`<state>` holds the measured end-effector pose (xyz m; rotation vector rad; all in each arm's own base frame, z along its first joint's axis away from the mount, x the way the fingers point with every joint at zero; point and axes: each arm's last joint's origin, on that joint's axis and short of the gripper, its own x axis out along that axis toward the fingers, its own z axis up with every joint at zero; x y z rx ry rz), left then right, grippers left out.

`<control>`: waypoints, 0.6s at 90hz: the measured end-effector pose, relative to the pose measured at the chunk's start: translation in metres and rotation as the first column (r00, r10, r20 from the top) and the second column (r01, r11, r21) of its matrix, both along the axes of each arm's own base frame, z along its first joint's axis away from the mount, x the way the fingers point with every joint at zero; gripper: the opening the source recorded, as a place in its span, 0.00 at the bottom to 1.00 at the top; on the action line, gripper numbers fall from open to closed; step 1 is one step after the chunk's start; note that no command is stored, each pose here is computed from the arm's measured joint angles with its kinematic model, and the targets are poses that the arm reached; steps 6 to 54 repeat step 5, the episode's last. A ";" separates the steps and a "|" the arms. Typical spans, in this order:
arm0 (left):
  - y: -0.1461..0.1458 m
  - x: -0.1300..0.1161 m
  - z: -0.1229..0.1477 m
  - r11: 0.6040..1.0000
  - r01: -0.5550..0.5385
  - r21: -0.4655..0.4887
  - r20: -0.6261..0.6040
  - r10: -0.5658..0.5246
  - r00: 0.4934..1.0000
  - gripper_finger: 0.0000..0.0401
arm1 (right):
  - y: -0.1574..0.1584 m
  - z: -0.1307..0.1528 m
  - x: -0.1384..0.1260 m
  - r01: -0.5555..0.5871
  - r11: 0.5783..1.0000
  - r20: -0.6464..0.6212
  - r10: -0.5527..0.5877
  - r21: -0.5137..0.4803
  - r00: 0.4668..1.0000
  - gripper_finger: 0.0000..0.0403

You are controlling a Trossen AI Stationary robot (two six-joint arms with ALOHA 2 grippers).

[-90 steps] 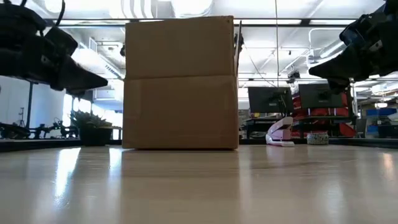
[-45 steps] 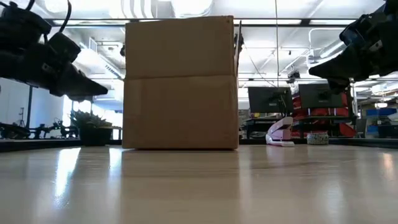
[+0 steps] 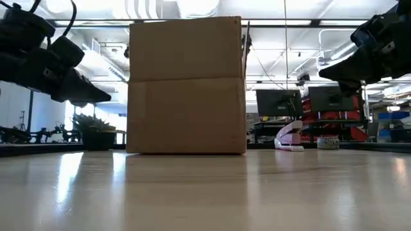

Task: Wrap mug
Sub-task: Return to Home Position

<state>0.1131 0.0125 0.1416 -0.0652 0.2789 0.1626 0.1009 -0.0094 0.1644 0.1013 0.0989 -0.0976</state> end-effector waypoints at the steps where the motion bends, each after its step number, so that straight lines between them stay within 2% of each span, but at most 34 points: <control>1: 0.000 0.000 0.000 1.000 0.000 0.000 0.000 0.000 1.000 0.02 | 0.000 0.000 0.000 0.000 1.000 0.000 0.000 0.000 1.000 0.00; 54: 0.000 0.000 0.000 1.000 0.000 0.000 -0.001 0.000 1.000 0.02 | 0.000 0.000 0.000 0.000 1.000 0.000 0.000 0.000 1.000 0.00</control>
